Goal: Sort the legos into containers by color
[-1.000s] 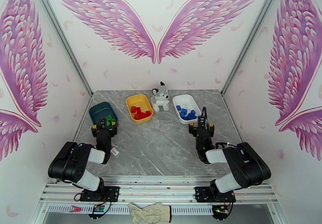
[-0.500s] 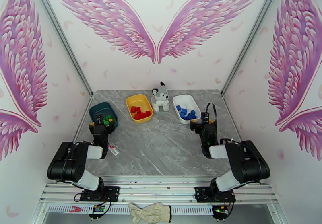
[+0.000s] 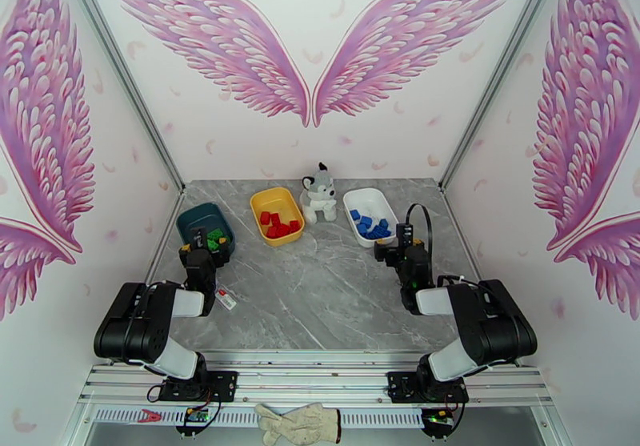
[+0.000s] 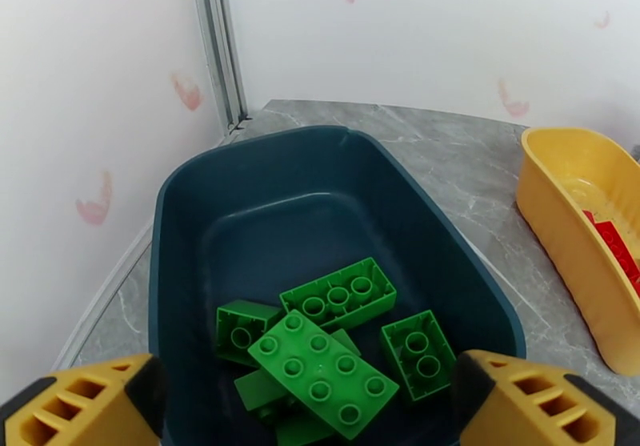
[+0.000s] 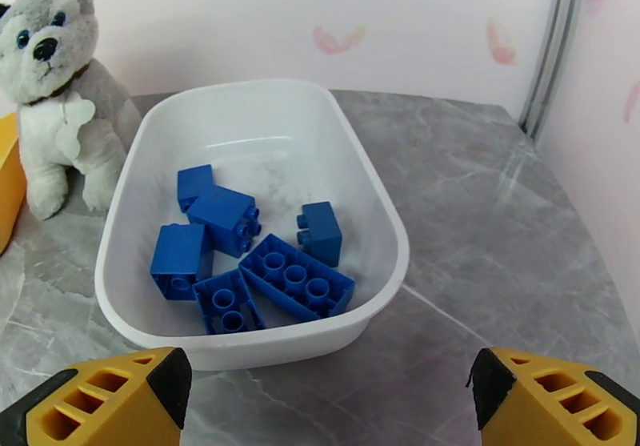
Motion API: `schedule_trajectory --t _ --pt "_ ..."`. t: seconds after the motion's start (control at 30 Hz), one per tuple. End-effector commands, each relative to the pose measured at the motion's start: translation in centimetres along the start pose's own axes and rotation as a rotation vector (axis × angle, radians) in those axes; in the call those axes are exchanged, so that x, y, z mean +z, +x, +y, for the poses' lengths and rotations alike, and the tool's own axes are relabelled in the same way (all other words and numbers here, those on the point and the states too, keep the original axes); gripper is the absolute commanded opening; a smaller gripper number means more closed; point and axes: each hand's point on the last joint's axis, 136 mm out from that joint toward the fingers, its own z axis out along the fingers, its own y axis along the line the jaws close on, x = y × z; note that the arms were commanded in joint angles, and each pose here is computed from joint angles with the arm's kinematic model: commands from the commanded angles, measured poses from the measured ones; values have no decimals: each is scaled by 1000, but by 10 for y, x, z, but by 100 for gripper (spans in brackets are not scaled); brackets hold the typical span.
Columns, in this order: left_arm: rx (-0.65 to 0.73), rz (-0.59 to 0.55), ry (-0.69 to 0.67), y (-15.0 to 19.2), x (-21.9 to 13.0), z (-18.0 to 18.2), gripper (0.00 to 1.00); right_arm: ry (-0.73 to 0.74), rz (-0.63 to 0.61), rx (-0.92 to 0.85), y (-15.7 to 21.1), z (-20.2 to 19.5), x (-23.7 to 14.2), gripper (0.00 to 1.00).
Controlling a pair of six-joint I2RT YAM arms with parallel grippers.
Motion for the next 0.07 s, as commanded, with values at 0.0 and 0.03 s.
schedule_trajectory --t 0.0,0.03 --pt "-11 -19 7 -11 1 -2 99 -47 -6 1 -6 6 2 99" --pt "-10 -19 8 -11 1 -2 99 -47 -7 0 -7 6 2 99"
